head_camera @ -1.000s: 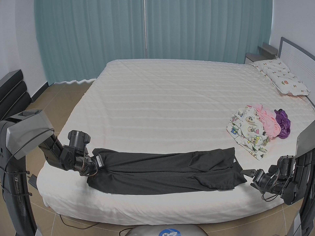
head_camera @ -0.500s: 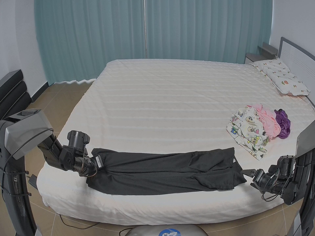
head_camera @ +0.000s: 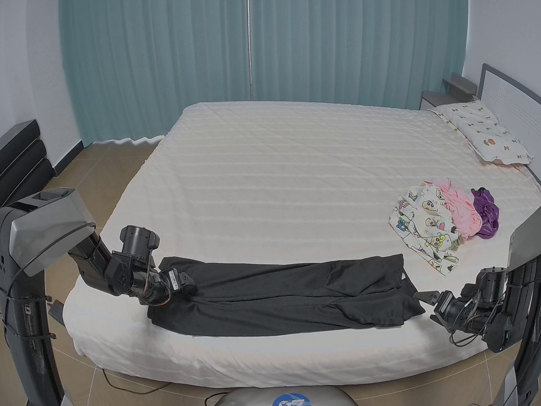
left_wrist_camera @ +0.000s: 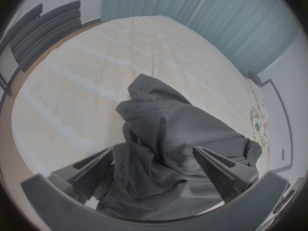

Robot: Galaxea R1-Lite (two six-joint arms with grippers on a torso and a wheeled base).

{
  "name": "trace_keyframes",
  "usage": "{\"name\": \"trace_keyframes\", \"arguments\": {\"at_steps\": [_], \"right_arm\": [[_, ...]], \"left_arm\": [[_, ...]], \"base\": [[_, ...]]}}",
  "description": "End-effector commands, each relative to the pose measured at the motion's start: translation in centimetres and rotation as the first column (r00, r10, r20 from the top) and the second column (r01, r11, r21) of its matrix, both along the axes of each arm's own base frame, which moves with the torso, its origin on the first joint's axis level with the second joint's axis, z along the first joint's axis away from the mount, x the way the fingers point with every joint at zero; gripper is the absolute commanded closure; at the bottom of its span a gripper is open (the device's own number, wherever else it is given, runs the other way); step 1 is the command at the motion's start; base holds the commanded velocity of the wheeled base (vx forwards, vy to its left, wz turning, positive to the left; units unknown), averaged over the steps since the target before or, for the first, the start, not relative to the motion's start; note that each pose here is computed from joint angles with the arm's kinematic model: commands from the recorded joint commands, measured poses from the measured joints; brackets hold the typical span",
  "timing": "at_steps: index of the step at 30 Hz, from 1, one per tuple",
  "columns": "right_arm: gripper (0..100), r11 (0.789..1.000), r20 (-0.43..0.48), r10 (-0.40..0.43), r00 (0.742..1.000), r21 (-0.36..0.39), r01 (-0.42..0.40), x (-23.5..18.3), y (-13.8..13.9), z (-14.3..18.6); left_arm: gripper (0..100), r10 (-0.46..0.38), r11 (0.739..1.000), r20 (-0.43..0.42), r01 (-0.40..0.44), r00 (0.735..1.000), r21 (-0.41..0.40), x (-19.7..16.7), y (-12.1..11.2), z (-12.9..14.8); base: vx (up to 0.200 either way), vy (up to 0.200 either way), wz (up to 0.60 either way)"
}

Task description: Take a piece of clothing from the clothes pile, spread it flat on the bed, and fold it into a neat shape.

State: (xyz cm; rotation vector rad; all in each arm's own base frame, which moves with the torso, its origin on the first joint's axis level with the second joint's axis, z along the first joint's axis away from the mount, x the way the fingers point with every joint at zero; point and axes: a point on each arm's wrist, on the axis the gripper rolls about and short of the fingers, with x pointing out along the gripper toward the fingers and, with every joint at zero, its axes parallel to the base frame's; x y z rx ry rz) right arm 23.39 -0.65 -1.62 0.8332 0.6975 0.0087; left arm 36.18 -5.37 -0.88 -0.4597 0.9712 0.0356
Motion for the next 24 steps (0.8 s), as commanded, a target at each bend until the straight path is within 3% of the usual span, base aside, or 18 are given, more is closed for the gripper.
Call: {"name": "trace_keyframes", "arguments": {"at_steps": [1,5,6,16,24], "right_arm": [[0,1.000,0.018,0.000,1.000,-0.001,0.000,0.1,0.0,0.1],[0,1.000,0.019,0.000,1.000,-0.001,0.000,0.1,0.0,0.2],[0,1.000,0.019,0.001,1.000,-0.001,-0.001,0.1,0.0,0.2],[0,1.000,0.018,0.001,1.000,-0.001,-0.001,0.1,0.0,0.1],[0,1.000,0.016,0.001,1.000,-0.001,-0.001,0.0,0.0,0.2]], "left_arm": [[0,-0.009,1.000,0.010,0.009,1.000,-0.001,0.3,-0.4,0.0],[0,-0.017,1.000,0.010,0.016,1.000,0.008,0.2,-0.5,0.0],[100,-0.019,1.000,0.009,0.019,1.000,0.010,0.2,-0.7,0.0],[100,0.008,0.996,0.029,-0.011,1.000,0.091,-0.2,-1.7,0.3],[100,-0.001,0.996,0.053,-0.004,0.999,0.086,-0.6,-2.2,1.5]], "base": [[0.000,0.000,0.00],[0.000,0.000,0.00],[0.000,0.000,0.00],[0.000,0.000,0.00],[0.000,0.000,0.00]]}}
